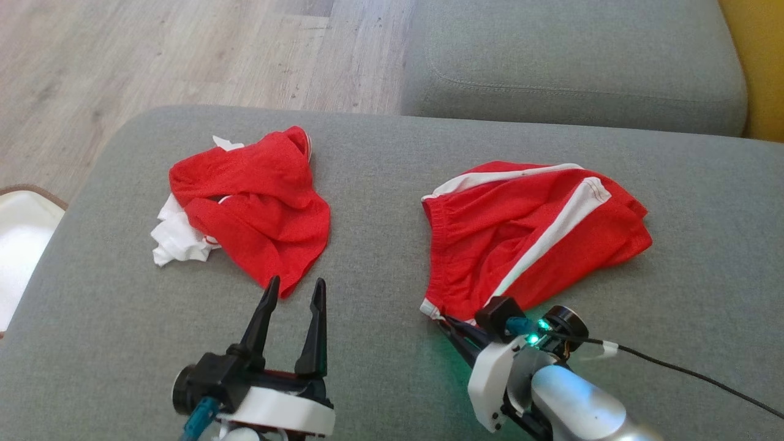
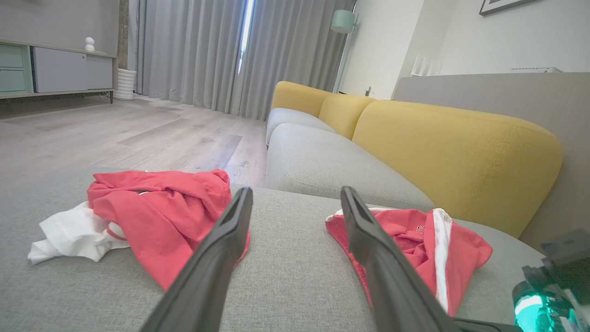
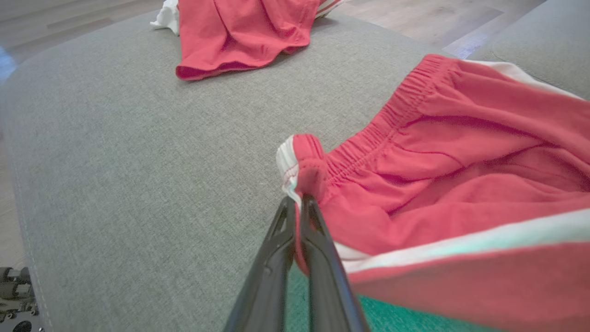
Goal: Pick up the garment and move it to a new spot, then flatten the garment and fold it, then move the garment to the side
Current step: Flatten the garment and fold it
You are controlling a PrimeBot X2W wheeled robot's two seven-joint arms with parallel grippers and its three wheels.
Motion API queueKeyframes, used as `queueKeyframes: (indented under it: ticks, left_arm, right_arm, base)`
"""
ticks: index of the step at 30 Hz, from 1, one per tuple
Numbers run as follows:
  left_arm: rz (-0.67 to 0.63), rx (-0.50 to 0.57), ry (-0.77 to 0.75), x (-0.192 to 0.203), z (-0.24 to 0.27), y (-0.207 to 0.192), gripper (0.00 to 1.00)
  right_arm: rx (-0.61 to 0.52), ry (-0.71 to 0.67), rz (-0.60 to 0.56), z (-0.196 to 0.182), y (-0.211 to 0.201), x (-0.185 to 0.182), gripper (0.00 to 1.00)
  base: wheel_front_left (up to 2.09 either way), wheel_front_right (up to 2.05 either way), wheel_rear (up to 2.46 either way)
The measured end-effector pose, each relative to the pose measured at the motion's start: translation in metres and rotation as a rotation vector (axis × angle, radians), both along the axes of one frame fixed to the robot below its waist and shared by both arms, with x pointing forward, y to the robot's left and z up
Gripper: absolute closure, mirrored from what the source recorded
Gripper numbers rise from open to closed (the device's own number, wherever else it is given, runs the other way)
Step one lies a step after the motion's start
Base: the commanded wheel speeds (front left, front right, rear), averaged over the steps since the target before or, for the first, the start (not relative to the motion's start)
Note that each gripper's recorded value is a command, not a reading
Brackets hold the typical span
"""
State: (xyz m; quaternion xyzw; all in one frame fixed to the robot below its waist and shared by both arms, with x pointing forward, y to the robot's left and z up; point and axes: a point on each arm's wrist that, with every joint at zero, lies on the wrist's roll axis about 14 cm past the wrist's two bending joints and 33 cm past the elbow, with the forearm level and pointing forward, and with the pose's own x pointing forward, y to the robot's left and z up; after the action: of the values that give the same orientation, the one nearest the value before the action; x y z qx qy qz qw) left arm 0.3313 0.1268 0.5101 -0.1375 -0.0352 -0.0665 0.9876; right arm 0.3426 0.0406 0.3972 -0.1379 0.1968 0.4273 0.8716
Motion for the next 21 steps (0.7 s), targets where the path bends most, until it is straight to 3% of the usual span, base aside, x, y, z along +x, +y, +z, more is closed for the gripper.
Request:
queueKeyframes:
  ticks: [2, 3, 4, 8, 14, 21]
  left_arm:
    - [-0.002, 0.001, 0.002, 0.000, -0.001, -0.001, 0.00]
    - [-0.004, 0.001, 0.003, 0.000, -0.001, -0.001, 0.00]
    - [-0.005, 0.001, 0.004, 0.000, -0.001, -0.002, 0.00]
    - [-0.016, 0.000, 0.012, -0.001, -0.004, -0.005, 0.00]
    - [-0.046, 0.000, 0.015, 0.002, -0.005, -0.014, 0.00]
    - [-0.088, -0.016, 0.016, 0.010, -0.004, -0.027, 0.00]
  right_arm:
    - [0.015, 0.003, -0.016, 0.002, -0.001, 0.002, 1.00]
    - [0.022, 0.008, -0.026, 0.002, -0.003, 0.002, 0.87]
    - [0.030, 0.007, -0.031, 0.002, -0.003, 0.001, 0.00]
    - [0.079, 0.045, -0.083, -0.001, -0.009, -0.006, 0.00]
    - [0.286, -0.060, -0.259, 0.050, -0.032, 0.037, 0.00]
    - [0.409, -0.297, -0.527, 0.117, -0.131, 0.089, 0.00]
  base:
    - [0.00, 0.00, 0.00]
    - [0.00, 0.00, 0.00]
    - [0.00, 0.00, 0.00]
    - [0.00, 0.00, 0.00]
    - [0.00, 0.00, 0.00]
    - [0.00, 0.00, 0.00]
